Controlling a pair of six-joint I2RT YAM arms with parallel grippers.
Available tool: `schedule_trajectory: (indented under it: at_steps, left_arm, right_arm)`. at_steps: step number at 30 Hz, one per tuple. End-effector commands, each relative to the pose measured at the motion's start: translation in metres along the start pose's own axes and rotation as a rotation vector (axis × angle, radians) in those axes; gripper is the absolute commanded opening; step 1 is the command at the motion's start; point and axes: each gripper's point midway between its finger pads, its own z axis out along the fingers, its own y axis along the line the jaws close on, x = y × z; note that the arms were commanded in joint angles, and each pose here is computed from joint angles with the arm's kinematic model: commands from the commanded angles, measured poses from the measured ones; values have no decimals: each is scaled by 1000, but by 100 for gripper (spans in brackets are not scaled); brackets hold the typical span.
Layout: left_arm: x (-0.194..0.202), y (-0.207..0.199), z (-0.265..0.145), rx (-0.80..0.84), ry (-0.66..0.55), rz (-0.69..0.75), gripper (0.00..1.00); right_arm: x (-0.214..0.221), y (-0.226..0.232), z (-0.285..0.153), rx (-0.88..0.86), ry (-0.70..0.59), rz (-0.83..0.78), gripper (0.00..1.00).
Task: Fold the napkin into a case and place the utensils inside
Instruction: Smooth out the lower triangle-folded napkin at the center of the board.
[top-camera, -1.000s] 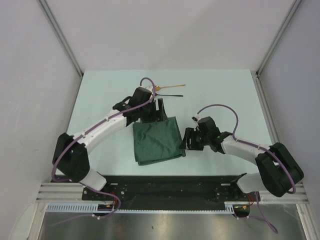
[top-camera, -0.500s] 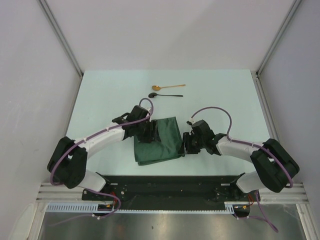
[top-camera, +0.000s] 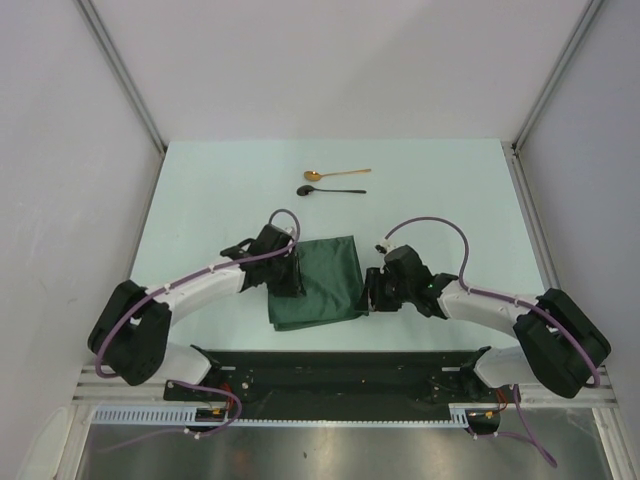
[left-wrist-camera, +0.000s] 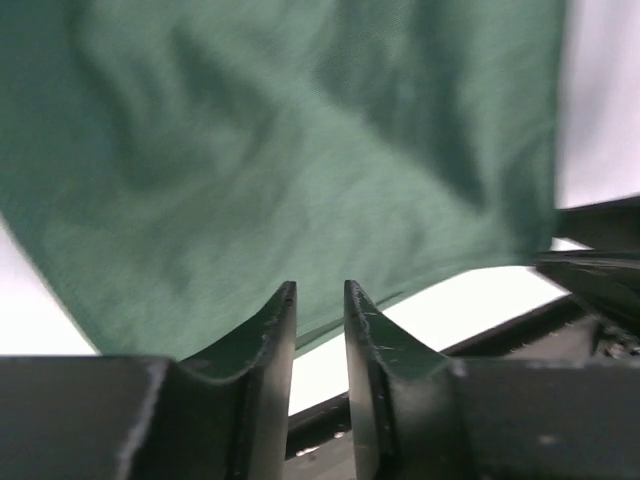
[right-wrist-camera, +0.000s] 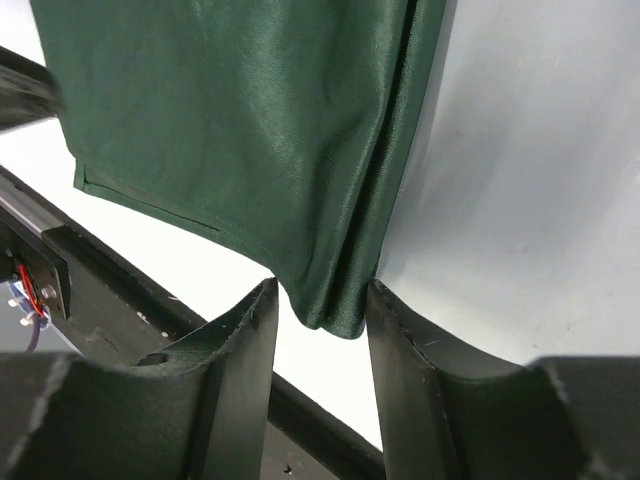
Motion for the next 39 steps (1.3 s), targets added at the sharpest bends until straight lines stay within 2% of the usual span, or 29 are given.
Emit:
schedule_trajectory:
  at_steps: [1, 8, 18, 25, 30, 33, 37, 39]
  left_arm:
    - [7, 18, 2, -55, -37, -49, 28]
    - [32, 38, 10, -87, -10, -98, 22]
    - [75, 37, 14, -38, 77, -127, 19]
    - [94, 27, 5, -12, 105, -111, 18]
    - [87, 14, -7, 38, 88, -96, 19]
    - [64, 9, -25, 11, 10, -53, 25]
    - [38, 7, -45, -29, -88, -33, 40]
    - [35, 15, -45, -53, -98, -48, 40]
  right_arm:
    - [-8, 2, -5, 0, -33, -7, 43]
    - [0, -1, 0, -8, -13, 3, 28]
    - [9, -16, -3, 21, -13, 34, 22]
    - [17, -18, -1, 14, 3, 50, 23]
    - [12, -17, -3, 16, -12, 48, 27]
    - [8, -15, -6, 18, -19, 40, 33]
    - [2, -13, -8, 27, -28, 31, 40]
    - [1, -14, -8, 31, -29, 28, 41]
